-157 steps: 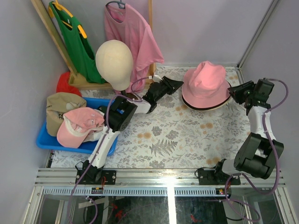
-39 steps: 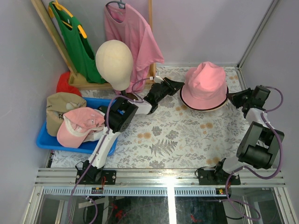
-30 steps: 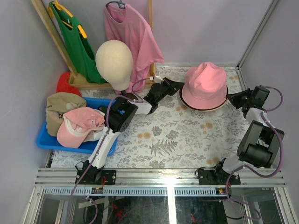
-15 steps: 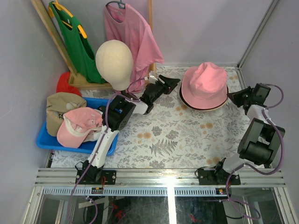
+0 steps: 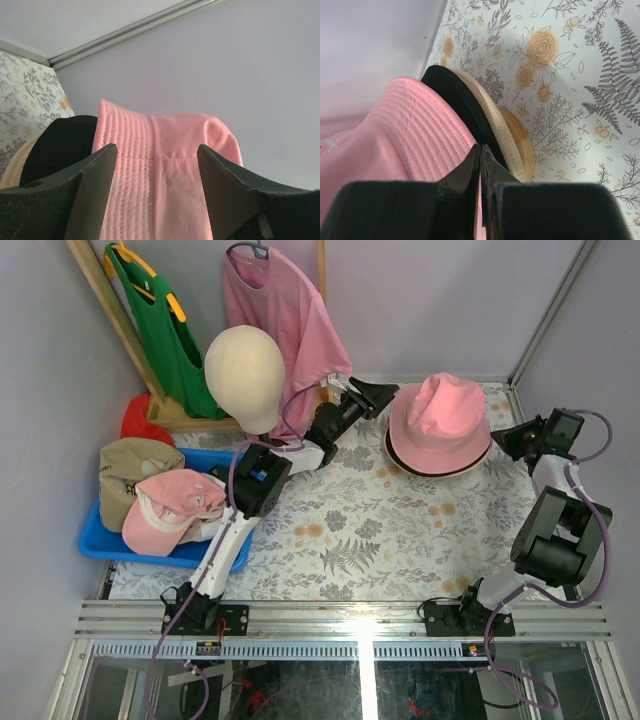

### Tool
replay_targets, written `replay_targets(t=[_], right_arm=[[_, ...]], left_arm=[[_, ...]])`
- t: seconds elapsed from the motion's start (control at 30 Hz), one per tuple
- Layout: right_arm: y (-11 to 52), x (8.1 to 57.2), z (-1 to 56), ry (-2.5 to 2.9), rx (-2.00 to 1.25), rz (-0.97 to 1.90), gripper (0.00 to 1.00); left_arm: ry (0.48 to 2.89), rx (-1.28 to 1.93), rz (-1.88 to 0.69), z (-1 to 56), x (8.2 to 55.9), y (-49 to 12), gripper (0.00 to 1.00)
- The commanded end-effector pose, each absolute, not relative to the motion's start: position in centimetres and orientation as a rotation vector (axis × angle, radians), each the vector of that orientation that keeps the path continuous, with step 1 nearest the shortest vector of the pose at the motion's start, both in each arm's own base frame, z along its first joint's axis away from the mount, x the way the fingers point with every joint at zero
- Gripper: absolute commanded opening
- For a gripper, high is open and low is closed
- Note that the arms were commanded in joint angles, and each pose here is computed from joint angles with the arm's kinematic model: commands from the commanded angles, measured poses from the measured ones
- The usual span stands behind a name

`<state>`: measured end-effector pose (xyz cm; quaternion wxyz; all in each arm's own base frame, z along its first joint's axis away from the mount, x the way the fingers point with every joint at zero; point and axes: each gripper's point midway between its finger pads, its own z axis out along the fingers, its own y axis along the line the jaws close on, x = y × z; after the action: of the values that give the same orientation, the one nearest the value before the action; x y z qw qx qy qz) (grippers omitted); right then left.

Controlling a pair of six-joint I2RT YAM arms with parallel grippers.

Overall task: Stack the hats
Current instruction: Move the hat stand to the center of the board.

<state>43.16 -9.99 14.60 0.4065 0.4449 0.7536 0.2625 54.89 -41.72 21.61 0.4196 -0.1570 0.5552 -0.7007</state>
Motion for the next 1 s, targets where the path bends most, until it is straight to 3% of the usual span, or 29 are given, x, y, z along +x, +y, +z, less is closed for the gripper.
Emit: replay_targets(t=[0.0,0.27,0.7,0.87,0.93,0.97], right_arm=[[-10.5,44.7,16.4,1.873,1.068,0.639,0.0],[-10.2,45.2,16.1,1.883,1.061,0.645,0.0],[-9.8,45.7,16.0,1.888,1.052,0.652,0.0],[-9.7,45.8,16.0,1.887,1.051,0.657,0.0],[-9.6,45.9,16.0,1.887,1.05,0.659,0.0],[-9.6,45.9,16.0,1.886,1.051,0.66,0.0]], left_arm=[[1.483,-0.368,-1.759,19.2,55.2,-42.7,0.65],[1.536,-0.455,-1.651,16.7,55.0,-41.1,0.7],[1.443,-0.342,-1.766,19.1,54.8,-42.6,0.71],[1.446,-0.303,-1.809,18.9,54.4,-43.2,0.66],[1.453,-0.29,-1.823,18.6,54.2,-43.5,0.58],[1.456,-0.288,-1.83,18.5,54.1,-43.6,0.5]])
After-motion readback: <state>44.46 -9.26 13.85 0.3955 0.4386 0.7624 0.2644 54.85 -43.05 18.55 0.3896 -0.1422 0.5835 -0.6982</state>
